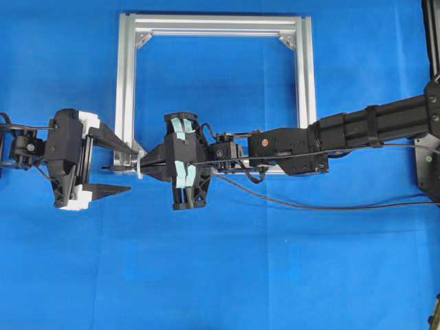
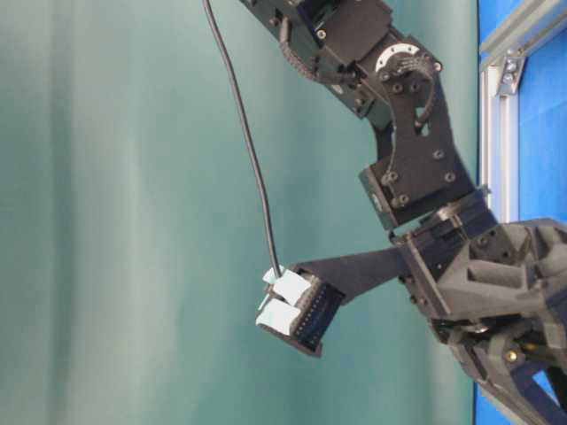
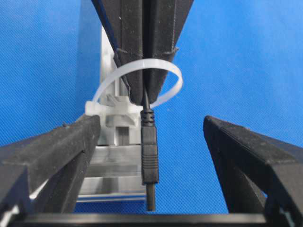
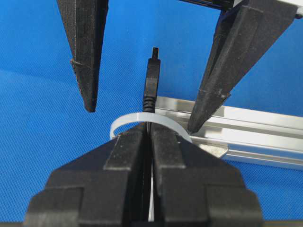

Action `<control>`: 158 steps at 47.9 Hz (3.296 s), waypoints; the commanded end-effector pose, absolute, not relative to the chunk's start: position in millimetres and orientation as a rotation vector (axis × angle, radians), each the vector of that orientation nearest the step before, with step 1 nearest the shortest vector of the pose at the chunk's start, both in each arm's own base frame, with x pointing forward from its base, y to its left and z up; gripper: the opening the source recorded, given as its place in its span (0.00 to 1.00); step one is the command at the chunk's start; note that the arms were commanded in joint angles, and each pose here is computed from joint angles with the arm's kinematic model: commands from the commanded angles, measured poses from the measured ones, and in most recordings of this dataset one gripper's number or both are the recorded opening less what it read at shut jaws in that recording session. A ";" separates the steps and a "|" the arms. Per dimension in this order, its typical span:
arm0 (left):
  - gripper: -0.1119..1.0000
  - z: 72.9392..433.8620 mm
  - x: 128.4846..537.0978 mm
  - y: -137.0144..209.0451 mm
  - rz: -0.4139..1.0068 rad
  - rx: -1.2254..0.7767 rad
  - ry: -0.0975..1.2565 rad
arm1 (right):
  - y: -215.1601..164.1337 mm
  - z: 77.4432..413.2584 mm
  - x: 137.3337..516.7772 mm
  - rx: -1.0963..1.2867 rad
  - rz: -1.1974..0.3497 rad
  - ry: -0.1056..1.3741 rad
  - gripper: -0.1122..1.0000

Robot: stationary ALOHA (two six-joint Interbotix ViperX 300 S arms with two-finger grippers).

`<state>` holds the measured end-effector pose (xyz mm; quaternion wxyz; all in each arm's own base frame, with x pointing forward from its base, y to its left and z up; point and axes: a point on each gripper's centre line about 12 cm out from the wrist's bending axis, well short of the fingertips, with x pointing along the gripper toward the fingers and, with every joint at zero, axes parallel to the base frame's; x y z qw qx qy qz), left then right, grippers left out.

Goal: Insert the wire through the string loop located on the left side.
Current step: 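Move the open left gripper toward the plug protruding from the loop, then close the left gripper on the USB plug beyond the loop, then open the right gripper and pull the cable leftward with the left gripper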

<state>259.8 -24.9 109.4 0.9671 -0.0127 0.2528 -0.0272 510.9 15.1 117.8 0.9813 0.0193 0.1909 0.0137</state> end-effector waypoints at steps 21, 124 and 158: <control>0.91 115.4 264.9 -24.5 -0.053 -0.028 0.482 | 16.1 136.6 515.7 0.040 0.031 0.335 0.10; 0.16 130.9 218.5 -21.2 -0.068 -0.020 0.554 | 14.7 146.1 471.6 0.054 0.026 0.371 0.89; 0.16 168.7 171.4 -18.7 -0.075 -0.108 0.472 | 15.5 145.1 469.5 0.048 0.029 0.375 0.89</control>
